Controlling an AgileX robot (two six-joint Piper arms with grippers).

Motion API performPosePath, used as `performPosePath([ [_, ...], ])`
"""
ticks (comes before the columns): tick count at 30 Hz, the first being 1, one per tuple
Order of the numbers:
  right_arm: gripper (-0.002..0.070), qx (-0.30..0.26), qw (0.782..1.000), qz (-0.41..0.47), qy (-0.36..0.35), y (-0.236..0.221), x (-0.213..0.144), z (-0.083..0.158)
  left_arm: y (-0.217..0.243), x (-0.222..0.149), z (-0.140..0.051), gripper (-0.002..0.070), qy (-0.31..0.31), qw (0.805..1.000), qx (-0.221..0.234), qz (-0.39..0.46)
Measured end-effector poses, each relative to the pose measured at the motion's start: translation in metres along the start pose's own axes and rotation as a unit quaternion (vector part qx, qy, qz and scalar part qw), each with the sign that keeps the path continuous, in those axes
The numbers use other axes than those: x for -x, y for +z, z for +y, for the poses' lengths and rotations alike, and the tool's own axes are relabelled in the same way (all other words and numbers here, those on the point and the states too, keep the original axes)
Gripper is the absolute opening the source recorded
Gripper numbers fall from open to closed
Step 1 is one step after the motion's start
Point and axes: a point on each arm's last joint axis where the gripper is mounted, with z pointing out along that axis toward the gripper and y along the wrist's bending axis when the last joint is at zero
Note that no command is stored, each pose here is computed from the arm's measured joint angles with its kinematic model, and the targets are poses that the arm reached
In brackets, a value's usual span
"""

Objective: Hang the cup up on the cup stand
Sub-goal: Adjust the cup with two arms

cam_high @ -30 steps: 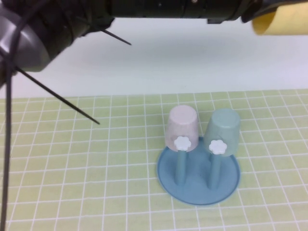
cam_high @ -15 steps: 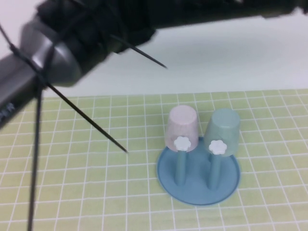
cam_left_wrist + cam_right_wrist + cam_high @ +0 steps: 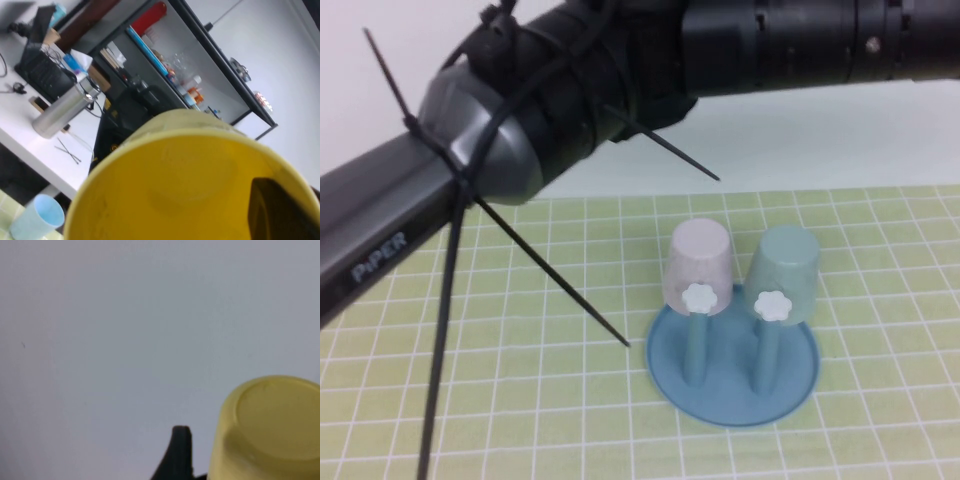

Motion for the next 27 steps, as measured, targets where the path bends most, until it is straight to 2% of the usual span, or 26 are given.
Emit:
performPosePath([
  [9, 0.0662, -0.002, 1.0, -0.01, -0.019, 0.0, 0.002, 0.0, 0.01, -0.008, 0.0, 0.0009, -0.011, 1.0, -0.02, 0.006],
  [19, 0.0661, -0.017, 0.997, -0.01, -0.07, 0.0, 0.002, -0.003, 0.015, -0.014, 0.006, 0.0009, -0.011, 1.0, -0.016, 0.018],
  [27, 0.065, -0.017, 0.998, -0.016, -0.065, 0.0, 0.003, -0.003, 0.015, -0.018, 0.005, 0.0009, -0.001, 0.999, -0.02, 0.038],
])
